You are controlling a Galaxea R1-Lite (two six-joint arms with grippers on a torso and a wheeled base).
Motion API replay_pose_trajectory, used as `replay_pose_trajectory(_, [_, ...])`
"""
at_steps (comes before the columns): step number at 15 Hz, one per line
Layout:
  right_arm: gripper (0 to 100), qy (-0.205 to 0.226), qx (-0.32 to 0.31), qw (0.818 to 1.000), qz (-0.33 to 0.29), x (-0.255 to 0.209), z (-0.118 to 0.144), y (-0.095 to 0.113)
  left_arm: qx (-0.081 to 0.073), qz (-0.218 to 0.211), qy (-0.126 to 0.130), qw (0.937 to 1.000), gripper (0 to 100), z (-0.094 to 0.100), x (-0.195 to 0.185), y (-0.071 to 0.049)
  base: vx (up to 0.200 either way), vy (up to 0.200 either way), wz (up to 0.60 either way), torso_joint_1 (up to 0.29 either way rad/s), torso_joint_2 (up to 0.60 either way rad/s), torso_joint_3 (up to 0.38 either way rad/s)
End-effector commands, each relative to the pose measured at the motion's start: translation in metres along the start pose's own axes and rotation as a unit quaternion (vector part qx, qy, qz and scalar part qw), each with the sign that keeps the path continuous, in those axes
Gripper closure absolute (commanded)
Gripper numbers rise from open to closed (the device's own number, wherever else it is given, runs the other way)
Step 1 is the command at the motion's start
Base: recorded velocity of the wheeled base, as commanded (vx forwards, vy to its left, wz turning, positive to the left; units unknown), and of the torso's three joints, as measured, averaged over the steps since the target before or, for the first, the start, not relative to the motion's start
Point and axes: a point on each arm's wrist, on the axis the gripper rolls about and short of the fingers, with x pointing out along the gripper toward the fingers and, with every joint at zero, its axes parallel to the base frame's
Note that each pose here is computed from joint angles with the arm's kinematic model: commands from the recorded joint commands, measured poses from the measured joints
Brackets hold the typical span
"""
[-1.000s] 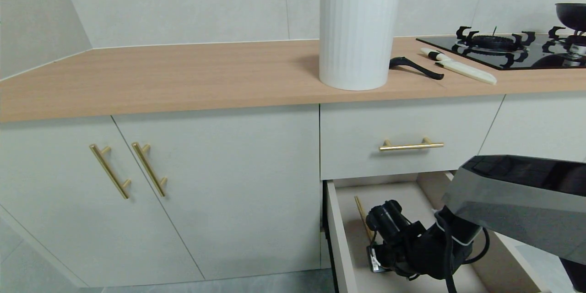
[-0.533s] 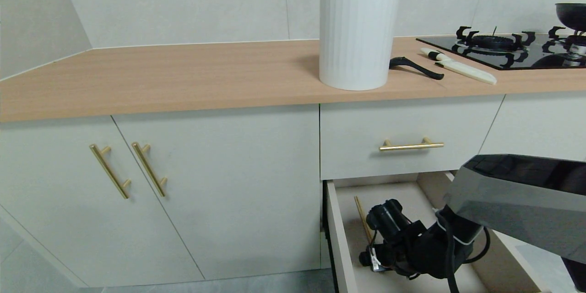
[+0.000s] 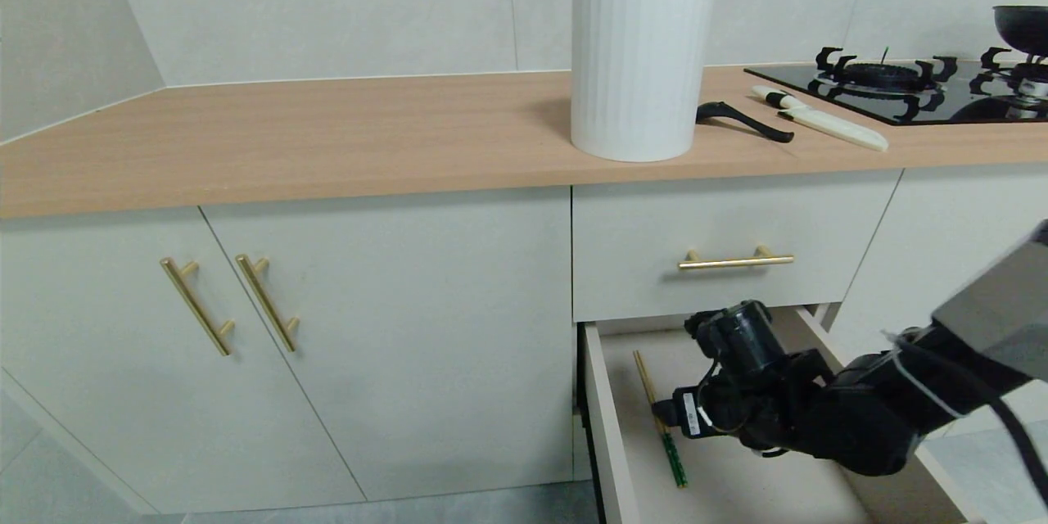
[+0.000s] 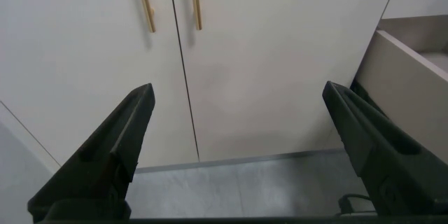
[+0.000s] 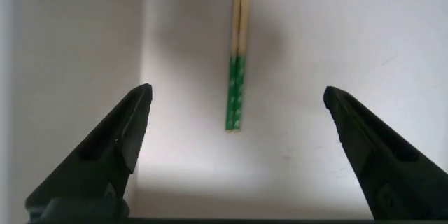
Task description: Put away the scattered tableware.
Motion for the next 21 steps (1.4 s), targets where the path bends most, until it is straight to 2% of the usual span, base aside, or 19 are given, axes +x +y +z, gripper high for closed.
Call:
replay_pose_trajectory(1, [0,-0.089,0.011,0.996,0.006,-0.057,0.033,-0.021,0.000,0.000,0.000,1.0000,0,0.000,0.000,0.000,0.000,0.000,0.00,0.000,0.00,0.000])
replay_pose_trajectory(3, [0,-0.135,0.012,0.991,0.003,-0.086,0.047,-0.034,0.000,0.000,0.000,1.0000,0,0.000,0.000,0.000,0.000,0.000,0.00,0.000,0.00,0.000])
replay_pose_trajectory(6, [0,-0.194,0.019,0.981,0.010,-0.126,0.059,-0.042,0.000,0.000,0.000,1.0000,0,0.000,0.000,0.000,0.000,0.000,0.00,0.000,0.00,0.000])
replay_pose_trajectory(9, [0,-0.225,-0.004,0.974,-0.015,-0.146,0.062,-0.059,0.000,0.000,0.000,1.0000,0,0.000,0.000,0.000,0.000,0.000,0.00,0.000,0.00,0.000])
replay_pose_trajectory(16, [0,-0.234,-0.006,0.972,-0.027,-0.151,0.064,-0.066,0.000,0.000,0.000,1.0000,0,0.000,0.000,0.000,0.000,0.000,0.00,0.003,-0.02,-0.011])
replay_pose_trajectory(21, [0,-0.227,-0.008,0.973,-0.028,-0.147,0.063,-0.066,0.000,0.000,0.000,1.0000,0,0.000,0.000,0.000,0.000,0.000,0.00,0.107,-0.33,-0.279])
